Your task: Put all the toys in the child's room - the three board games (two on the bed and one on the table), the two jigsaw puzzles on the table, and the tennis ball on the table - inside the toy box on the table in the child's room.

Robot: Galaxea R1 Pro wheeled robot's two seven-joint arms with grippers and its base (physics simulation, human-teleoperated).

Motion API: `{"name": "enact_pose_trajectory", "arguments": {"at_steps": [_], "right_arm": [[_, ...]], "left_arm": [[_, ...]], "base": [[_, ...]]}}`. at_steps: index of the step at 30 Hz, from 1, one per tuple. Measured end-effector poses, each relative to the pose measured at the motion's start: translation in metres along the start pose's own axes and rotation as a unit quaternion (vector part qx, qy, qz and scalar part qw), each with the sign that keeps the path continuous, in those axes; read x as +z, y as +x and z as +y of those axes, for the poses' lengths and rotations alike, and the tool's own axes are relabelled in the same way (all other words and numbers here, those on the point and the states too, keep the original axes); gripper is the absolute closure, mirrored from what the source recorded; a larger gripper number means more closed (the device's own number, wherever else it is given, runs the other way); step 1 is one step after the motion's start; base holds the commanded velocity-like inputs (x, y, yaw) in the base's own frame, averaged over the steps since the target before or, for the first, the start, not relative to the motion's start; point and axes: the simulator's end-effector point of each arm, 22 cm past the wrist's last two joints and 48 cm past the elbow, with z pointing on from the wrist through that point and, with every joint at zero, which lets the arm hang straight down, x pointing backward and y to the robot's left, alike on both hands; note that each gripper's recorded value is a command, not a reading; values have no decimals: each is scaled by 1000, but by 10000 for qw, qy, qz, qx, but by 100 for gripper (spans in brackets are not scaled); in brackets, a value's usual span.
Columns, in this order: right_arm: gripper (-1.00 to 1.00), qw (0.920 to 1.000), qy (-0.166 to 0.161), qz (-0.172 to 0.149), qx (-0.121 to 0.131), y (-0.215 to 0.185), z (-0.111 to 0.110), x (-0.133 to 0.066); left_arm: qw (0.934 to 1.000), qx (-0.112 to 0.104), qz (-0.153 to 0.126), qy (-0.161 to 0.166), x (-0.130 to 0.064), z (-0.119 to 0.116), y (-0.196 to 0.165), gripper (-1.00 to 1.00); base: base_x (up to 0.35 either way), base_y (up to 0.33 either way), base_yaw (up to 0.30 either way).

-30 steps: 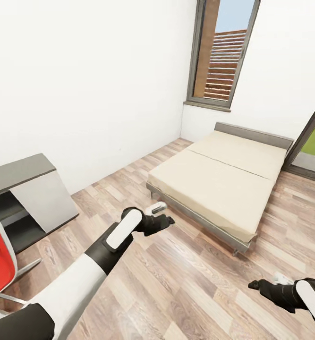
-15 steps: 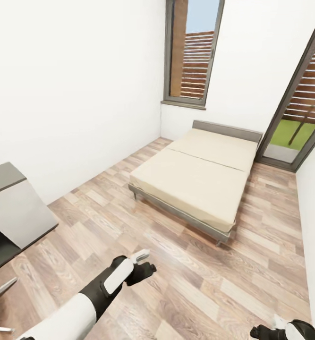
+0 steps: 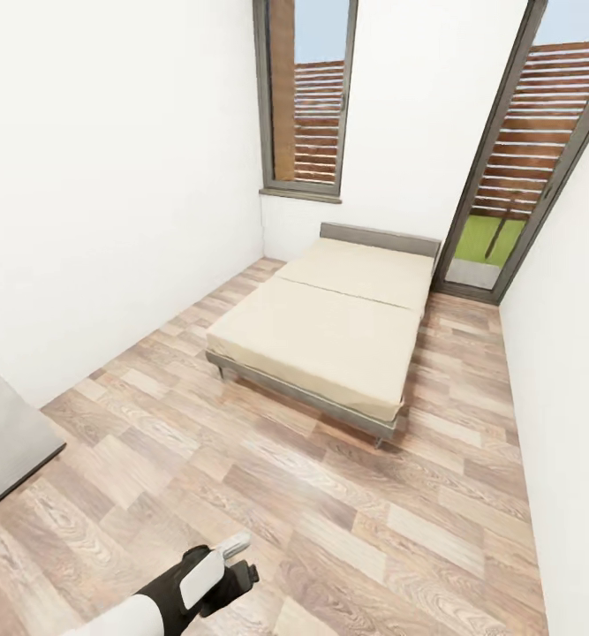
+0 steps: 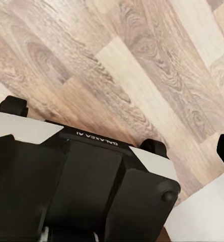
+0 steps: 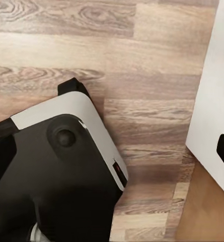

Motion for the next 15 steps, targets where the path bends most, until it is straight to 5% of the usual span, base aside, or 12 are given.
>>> {"name": "enact_pose_trajectory", "arguments": {"at_steps": [6, 15], "right_arm": [[-100, 9995, 170, -190, -206, 44, -6, 15], [-100, 9967, 457, -548, -394, 105, -36, 18]], "left_arm": [[9987, -164, 173, -454, 19, 60, 51, -100], [9939, 39, 249, -1074, 32, 141, 146, -100]], "base": [[0, 0, -289], [0, 0, -289]]}}
